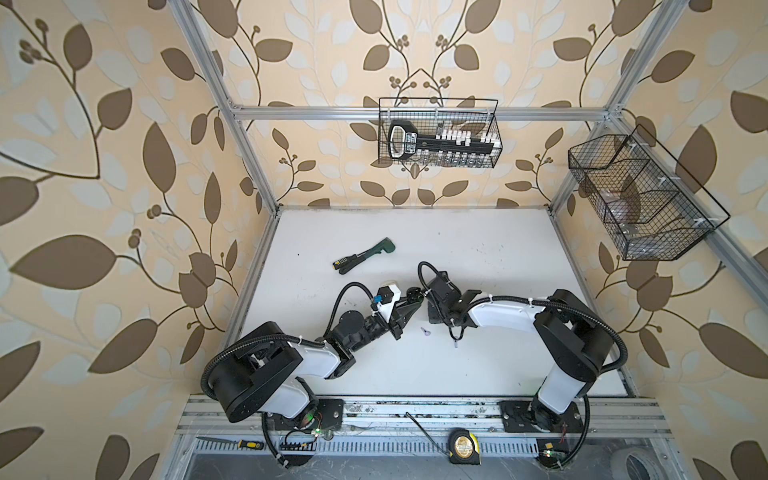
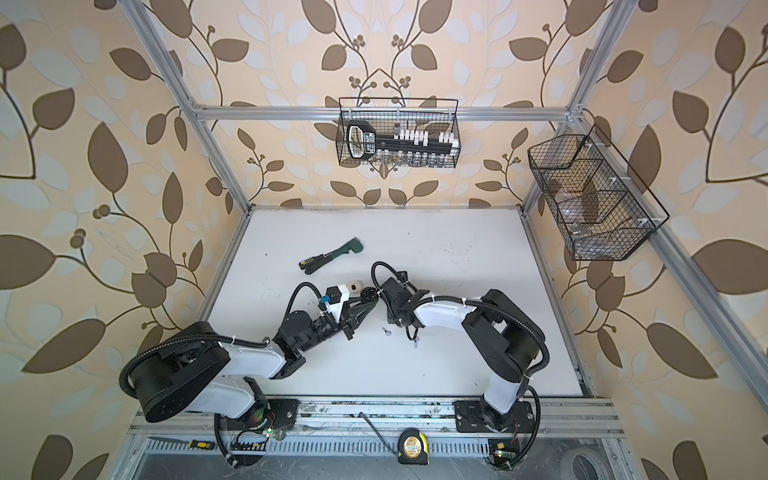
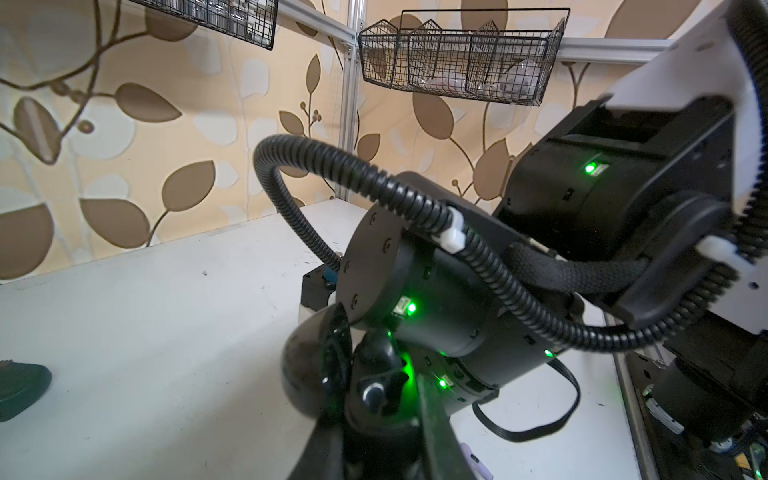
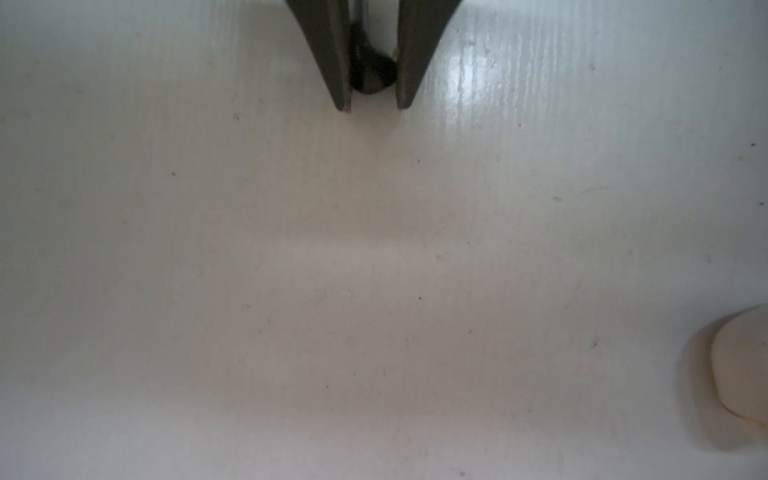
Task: Insert the wireless bluetooth earbuds into the charging case
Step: 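Lower the right gripper and close it on the black earbud, then lift the black earbud with the right gripper toward the held case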
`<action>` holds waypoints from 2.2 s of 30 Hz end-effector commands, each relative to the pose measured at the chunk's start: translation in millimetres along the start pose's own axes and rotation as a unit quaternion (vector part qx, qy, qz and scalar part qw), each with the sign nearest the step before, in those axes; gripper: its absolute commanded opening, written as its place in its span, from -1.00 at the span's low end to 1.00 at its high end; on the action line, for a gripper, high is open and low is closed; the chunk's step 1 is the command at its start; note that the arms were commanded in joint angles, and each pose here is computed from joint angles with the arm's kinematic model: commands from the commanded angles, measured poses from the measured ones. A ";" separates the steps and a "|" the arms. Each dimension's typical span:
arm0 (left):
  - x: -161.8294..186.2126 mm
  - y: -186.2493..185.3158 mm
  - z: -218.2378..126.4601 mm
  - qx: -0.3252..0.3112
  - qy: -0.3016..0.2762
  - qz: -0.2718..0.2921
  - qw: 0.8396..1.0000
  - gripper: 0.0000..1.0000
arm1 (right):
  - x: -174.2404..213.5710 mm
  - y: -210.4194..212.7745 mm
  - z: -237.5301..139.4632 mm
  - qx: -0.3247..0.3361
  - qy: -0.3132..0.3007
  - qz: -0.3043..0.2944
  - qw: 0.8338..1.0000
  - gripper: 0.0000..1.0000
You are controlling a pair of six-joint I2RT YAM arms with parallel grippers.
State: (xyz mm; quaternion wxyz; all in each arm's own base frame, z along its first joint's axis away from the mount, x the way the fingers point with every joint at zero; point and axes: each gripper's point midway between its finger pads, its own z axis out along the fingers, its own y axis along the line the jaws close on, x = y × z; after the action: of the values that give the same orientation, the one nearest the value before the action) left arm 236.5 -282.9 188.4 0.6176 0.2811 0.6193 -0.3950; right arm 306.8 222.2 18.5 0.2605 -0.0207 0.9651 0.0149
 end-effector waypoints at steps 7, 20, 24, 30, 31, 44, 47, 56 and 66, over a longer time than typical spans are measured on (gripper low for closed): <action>-22.7 -34.0 2.9 0.083 -0.038 0.027 0.995 -1.00 | 13.0 -6.9 -6.9 -0.006 0.016 0.013 1.000 -0.69; 4.6 -26.9 22.4 0.081 0.001 0.003 0.997 -1.00 | -4.5 -16.1 -59.5 -0.047 -0.047 0.064 0.996 -0.73; 8.7 -28.2 25.1 0.087 0.007 0.001 0.996 -1.00 | -12.3 -17.4 -85.2 -0.063 -0.078 0.078 0.992 -0.73; 12.7 -30.9 28.2 0.099 0.013 -0.004 0.995 -1.00 | -23.5 -14.1 -130.5 -0.092 -0.136 0.096 0.982 -0.73; 13.1 -30.3 27.9 0.097 0.014 -0.005 0.995 -1.00 | -25.6 -14.6 -138.0 -0.095 -0.147 0.100 0.979 -0.73; 11.3 -39.0 29.7 0.124 0.014 -0.008 0.992 -1.00 | -43.6 4.1 -210.9 -0.169 -0.263 0.133 0.941 -0.71; 10.6 -42.4 29.5 0.135 0.014 -0.008 0.991 -1.00 | -44.9 13.4 -212.7 -0.174 -0.280 0.136 0.934 -0.70; 7.1 -48.2 29.0 0.151 0.012 -0.011 0.988 -1.00 | -51.2 37.9 -202.5 -0.179 -0.291 0.135 0.930 -0.69; 3.7 -48.7 28.3 0.151 0.009 -0.017 0.988 -1.00 | -45.0 44.1 -189.7 -0.177 -0.282 0.134 0.933 -0.69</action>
State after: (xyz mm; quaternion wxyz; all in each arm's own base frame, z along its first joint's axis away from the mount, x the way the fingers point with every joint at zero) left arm 215.8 -327.9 164.1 0.5309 0.3598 0.6054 -0.4713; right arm 248.0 261.3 207.6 0.5039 0.0562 0.8324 0.2237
